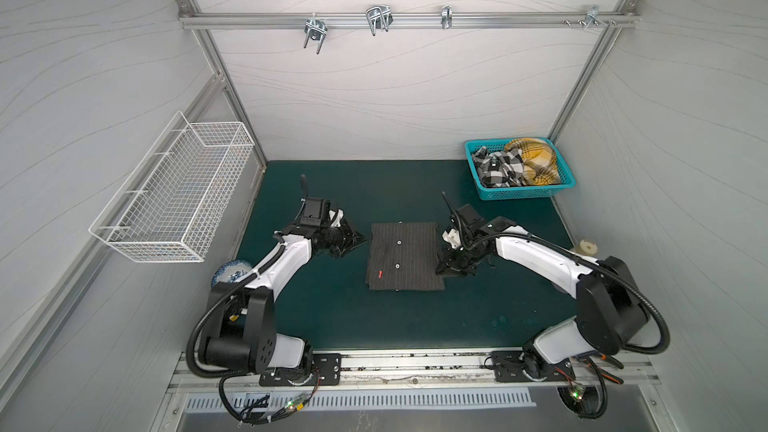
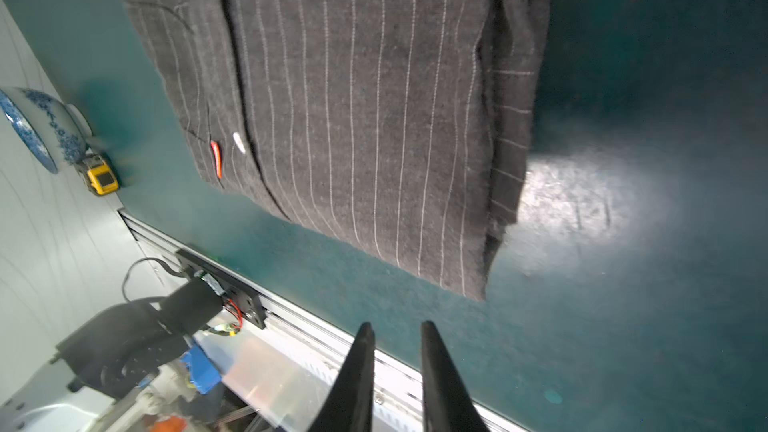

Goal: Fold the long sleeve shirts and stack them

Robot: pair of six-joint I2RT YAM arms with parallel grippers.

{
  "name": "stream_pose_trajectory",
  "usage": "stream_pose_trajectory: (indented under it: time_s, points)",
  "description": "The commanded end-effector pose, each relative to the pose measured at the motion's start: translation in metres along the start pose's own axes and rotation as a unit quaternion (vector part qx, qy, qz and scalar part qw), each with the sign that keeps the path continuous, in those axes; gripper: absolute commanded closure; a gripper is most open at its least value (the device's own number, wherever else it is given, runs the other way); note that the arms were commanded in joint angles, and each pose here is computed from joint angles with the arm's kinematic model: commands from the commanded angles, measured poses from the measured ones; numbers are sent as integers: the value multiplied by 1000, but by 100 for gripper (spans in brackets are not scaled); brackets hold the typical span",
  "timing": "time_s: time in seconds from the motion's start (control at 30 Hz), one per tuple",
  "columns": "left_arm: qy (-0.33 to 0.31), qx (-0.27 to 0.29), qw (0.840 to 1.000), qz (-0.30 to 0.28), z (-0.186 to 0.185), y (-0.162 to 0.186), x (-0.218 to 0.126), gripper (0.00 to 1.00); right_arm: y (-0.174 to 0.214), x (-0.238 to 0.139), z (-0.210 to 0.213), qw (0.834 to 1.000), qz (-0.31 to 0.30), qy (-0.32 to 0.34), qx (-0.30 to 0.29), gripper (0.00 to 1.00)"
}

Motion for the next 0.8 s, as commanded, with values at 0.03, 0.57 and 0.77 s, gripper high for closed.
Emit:
stream_pose_trajectory:
  time_s: [0.03, 0.57, 0.77]
  points:
    - [28, 25, 999, -9, -29, -37, 29, 94, -5, 19, 3, 1000, 29, 1, -2, 81]
    - [-106, -1, 993, 56, 46, -51, 85, 100, -33, 60, -23, 997, 67, 13, 45, 85]
    - [-107, 14, 993, 55, 41, -59, 84, 96, -32, 52, -14, 997, 67, -1, 46, 85]
Point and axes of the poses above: each gripper's point midway between its finger pads, its own x axis out along the fingers, its own z axis along the line the jaws close on, y = z × x, the point moved 2 cm from there along -x, back along the fingers, and after that the axes turned 7 degrees about x, right-handed, at the moved point
